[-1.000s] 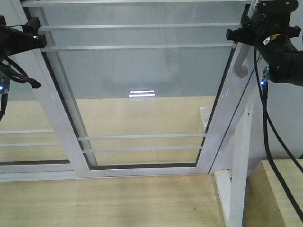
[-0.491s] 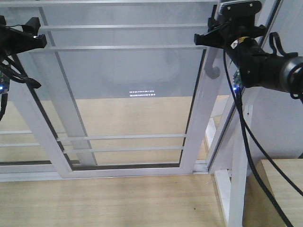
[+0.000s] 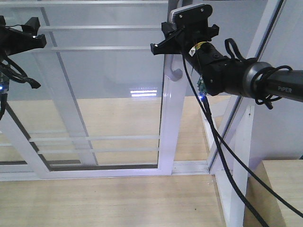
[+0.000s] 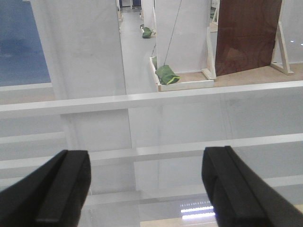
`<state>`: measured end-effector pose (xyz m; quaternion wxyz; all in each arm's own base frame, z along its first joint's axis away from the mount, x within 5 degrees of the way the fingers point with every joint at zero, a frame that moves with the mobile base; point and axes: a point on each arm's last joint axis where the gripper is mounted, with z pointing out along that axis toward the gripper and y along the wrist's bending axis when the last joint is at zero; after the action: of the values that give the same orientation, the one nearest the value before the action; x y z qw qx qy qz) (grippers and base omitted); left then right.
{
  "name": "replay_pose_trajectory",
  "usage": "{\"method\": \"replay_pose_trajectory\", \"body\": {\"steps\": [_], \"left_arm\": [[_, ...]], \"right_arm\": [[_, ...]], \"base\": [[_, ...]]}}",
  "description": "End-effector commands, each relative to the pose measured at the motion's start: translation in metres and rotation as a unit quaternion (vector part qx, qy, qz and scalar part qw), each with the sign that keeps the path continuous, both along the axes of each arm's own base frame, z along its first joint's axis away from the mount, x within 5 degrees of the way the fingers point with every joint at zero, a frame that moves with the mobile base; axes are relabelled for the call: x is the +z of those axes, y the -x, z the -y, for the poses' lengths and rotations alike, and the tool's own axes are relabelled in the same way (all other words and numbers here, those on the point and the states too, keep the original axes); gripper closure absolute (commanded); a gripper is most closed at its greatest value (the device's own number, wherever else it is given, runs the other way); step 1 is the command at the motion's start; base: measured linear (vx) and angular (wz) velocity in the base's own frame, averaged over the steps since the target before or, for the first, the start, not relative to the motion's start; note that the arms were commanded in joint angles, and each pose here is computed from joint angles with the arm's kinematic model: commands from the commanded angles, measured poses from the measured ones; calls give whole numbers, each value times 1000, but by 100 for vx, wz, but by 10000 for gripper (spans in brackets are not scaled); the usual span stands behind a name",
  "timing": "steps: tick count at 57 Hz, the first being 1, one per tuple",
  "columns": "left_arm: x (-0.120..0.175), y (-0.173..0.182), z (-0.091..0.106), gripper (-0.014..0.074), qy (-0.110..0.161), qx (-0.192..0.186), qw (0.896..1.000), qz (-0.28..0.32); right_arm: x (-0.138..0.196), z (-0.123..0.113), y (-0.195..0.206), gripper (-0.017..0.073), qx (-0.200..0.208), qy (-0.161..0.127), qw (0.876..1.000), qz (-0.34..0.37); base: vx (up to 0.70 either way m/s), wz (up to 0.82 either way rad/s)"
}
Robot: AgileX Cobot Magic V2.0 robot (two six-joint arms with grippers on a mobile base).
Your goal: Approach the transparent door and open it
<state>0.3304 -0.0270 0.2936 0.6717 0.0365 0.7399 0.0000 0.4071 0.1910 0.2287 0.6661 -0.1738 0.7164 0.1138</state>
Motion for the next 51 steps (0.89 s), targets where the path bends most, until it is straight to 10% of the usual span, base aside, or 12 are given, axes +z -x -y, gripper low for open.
{"method": "replay_pose_trajectory", "body": {"steps": [1, 26, 37, 51], "left_arm": [[30, 3, -2, 4, 7, 6, 997, 76], [30, 3, -2, 4, 7, 6, 997, 75], [23, -1, -2, 4, 7, 6, 998, 62], [18, -2, -1, 4, 5, 3, 999, 43]], "right_arm": [[44, -18, 26, 568, 48, -3, 996, 74], [45, -66, 57, 566, 112, -13, 991, 74], [46, -84, 72, 565, 161, 25, 982, 100], [76, -49, 65, 565, 102, 14, 992, 79]], "base": [[0, 0], [0, 0], [-1, -2], [0, 0]]}}
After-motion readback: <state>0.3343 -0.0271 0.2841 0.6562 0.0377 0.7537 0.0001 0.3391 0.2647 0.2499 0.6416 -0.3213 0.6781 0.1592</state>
